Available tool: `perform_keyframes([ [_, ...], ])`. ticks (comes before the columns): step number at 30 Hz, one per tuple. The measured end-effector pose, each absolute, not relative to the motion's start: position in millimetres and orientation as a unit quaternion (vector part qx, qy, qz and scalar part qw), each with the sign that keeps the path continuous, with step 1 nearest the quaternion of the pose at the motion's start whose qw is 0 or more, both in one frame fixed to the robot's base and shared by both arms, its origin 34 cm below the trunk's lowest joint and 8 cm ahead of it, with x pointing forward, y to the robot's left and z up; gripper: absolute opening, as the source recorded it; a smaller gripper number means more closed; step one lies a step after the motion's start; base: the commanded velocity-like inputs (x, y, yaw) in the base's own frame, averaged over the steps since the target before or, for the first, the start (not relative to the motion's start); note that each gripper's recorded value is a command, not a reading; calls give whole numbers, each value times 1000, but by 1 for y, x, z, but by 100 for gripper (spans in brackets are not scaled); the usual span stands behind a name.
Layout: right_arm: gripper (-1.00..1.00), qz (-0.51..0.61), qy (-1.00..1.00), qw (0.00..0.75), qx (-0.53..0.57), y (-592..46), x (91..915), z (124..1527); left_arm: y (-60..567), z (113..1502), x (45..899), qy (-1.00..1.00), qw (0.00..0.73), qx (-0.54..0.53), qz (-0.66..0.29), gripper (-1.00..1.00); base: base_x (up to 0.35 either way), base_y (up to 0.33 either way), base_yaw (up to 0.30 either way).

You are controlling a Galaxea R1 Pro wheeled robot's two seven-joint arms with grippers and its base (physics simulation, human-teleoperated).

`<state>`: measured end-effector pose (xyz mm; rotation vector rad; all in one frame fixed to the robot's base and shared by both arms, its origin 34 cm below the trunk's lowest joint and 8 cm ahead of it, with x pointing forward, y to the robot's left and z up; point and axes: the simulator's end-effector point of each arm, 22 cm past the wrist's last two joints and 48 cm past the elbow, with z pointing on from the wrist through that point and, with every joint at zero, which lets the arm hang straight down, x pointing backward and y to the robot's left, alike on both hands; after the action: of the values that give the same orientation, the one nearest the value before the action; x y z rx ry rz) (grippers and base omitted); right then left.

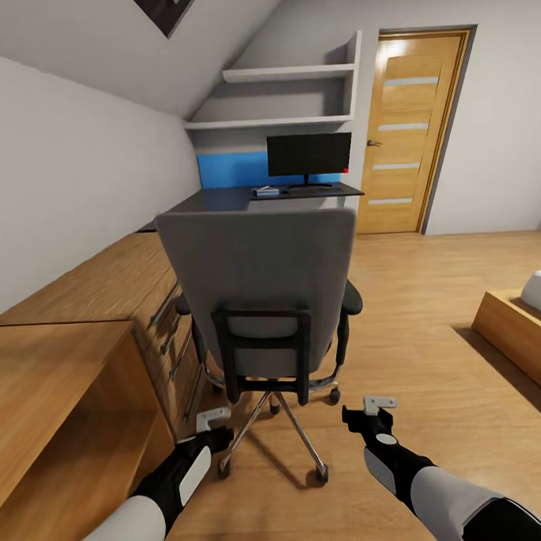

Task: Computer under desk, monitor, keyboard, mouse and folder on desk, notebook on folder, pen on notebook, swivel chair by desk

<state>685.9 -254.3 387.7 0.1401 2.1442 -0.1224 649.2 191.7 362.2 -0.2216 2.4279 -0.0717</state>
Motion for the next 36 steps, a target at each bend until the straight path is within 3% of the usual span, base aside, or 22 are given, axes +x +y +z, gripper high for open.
perform_keyframes([
  [10,100,-31,873,485,47,-224,682,369,194,337,644,925,368,-94,-23,100,0,0,0],
  [28,100,-15,875,484,12,-184,674,343,191,305,634,933,346,-95,-21,100,0,0,0],
  [36,100,1,871,491,0,-157,669,343,160,316,641,927,359,-95,-43,100,0,0,0],
])
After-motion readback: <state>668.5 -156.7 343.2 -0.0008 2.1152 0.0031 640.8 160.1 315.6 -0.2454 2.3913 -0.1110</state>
